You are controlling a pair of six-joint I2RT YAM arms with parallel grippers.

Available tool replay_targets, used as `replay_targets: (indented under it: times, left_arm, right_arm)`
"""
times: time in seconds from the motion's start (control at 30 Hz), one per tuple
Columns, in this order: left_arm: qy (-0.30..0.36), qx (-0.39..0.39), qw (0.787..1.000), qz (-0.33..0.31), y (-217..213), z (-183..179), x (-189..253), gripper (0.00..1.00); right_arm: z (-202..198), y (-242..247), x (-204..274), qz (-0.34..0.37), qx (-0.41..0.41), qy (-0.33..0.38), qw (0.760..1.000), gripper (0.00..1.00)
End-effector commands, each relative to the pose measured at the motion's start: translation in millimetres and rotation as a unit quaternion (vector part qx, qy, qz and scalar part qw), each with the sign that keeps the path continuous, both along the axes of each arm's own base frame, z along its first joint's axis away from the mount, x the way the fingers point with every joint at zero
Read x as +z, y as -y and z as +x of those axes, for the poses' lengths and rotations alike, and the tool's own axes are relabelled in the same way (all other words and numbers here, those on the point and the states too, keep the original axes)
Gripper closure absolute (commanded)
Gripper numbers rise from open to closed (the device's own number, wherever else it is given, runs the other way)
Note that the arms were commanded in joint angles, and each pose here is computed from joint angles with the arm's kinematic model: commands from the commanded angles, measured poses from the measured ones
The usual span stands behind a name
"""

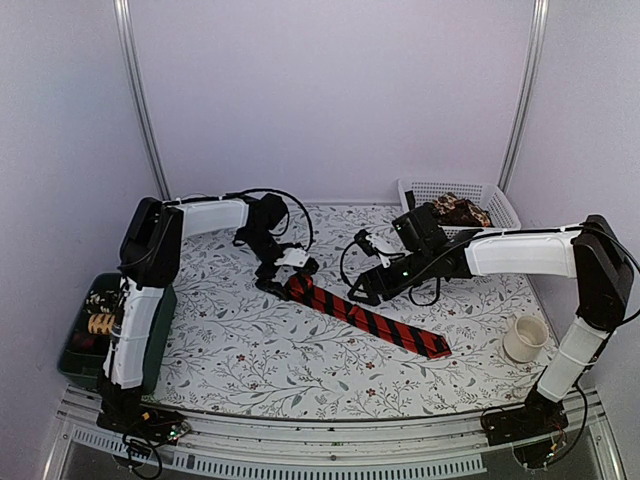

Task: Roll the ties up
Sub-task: Roll the tie at the center of the board.

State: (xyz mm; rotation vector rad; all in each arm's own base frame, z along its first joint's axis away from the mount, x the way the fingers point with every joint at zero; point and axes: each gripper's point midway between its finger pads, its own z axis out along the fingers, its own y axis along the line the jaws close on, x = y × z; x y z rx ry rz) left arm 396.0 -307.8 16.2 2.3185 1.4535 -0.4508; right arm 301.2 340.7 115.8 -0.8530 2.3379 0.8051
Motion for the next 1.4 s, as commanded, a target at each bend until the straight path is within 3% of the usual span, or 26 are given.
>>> replay_targets:
  times: [0.0, 0.47, 0.77, 1.17, 1.33, 1.37]
  left_arm:
    - [-0.028, -0.027, 0.999, -0.008, 8.4, -16.5, -2.2, 0.05]
    - [-0.029, -0.016, 0.999, 0.007, 9.5, -33.2, -1.4, 0.4]
    - [-0.055, 0.061, 0.994, 0.074, 6.5, -62.8, -9.0, 0.53]
    - [-0.111, 0.15, 0.97, 0.158, 3.4, -136.5, -24.4, 0.55]
    - [-0.097, 0.162, 0.974, 0.125, 13.9, -137.4, -14.9, 0.41]
    - [-0.088, 0.163, 0.975, 0.12, 14.8, -135.2, -14.3, 0.28]
  right_arm:
    - [-3.3, 1.8, -26.6, -0.016, -0.001, -0.03, 0.999, 0.21]
    - [-3.3, -0.2, -25.0, -0.011, 0.002, -0.031, 0.999, 0.21]
    - [-3.5, -2.3, -23.5, -0.006, 0.003, -0.032, 0.999, 0.22]
    - [-12.2, 1.8, -21.7, 0.0, 0.008, -0.037, 0.999, 0.21]
    - [-21.4, 0.1, -29.4, 0.009, 0.024, -0.052, 0.998, 0.21]
    - [-22.7, -1.7, -28.7, 0.013, 0.031, -0.048, 0.998, 0.2]
